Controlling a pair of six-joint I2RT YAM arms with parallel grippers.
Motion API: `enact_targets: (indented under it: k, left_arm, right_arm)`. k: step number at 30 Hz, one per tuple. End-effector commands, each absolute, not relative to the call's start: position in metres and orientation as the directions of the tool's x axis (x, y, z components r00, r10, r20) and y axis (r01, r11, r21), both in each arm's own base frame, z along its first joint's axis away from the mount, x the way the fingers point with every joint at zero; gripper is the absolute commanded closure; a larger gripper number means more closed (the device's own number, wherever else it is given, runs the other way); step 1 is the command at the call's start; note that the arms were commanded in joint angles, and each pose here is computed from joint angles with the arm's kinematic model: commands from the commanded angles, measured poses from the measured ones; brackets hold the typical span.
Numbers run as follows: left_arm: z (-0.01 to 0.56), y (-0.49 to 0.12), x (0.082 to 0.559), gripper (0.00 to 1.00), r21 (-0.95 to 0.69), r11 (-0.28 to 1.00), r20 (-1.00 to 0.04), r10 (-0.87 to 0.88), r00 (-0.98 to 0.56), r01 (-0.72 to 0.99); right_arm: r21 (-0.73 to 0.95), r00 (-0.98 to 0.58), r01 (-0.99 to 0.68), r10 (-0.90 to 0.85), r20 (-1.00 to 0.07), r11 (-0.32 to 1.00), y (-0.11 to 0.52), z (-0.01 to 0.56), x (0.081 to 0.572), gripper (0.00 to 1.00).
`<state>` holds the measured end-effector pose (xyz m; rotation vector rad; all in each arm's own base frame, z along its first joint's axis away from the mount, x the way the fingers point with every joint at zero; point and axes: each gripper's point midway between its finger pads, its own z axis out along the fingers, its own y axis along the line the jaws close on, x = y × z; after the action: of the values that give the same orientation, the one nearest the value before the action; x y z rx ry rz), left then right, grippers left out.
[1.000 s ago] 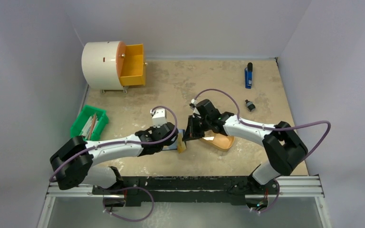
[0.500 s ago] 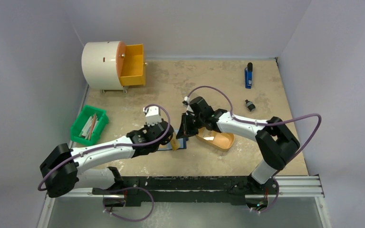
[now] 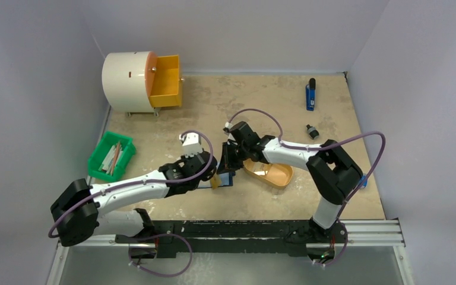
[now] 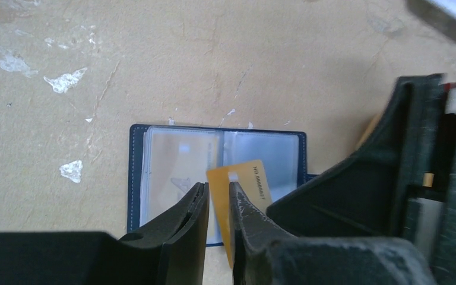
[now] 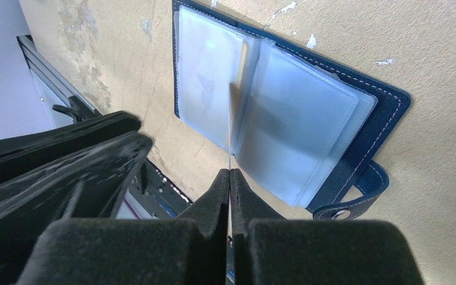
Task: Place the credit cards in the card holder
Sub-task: Turn over the card slot in the card holder, then insert the credit card into the card holder.
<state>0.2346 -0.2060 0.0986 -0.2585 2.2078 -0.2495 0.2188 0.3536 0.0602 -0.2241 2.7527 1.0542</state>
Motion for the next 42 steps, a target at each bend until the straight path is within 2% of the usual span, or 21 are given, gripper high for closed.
enact_targets:
  k: [1, 7, 11, 23, 42]
  left_arm:
    - [0.075, -0.197, 0.238, 0.84, -0.224, 0.964, -0.76, -0.263, -0.594, -0.141]
    - [0.04, -0.178, 0.233, 0.9, -0.141, 0.971, -0.747, -0.232, -0.622, -0.193]
    - [0.032, -0.175, 0.23, 0.91, -0.136, 0.97, -0.74, -0.235, -0.63, -0.201]
    - [0.033, -0.174, 0.229, 0.92, -0.15, 0.967, -0.737, -0.247, -0.629, -0.204]
    - [0.037, -0.174, 0.227, 0.92, -0.17, 0.964, -0.734, -0.262, -0.626, -0.205]
  right_arm:
    - [0.656, -0.96, -0.215, -0.034, -0.278, 0.723, 0.356, 0.083, 0.225, 1.0]
    - [0.66, -0.96, -0.146, 0.056, -0.274, 0.737, 0.344, 0.085, 0.224, 1.0]
    - [0.666, -0.965, -0.134, 0.057, -0.256, 0.733, 0.343, 0.079, 0.221, 1.0]
    - [0.709, -0.97, -0.161, 0.021, -0.241, 0.687, 0.361, 0.078, 0.224, 1.0]
    - [0.723, -0.98, -0.09, 0.068, -0.186, 0.685, 0.366, 0.063, 0.225, 1.0]
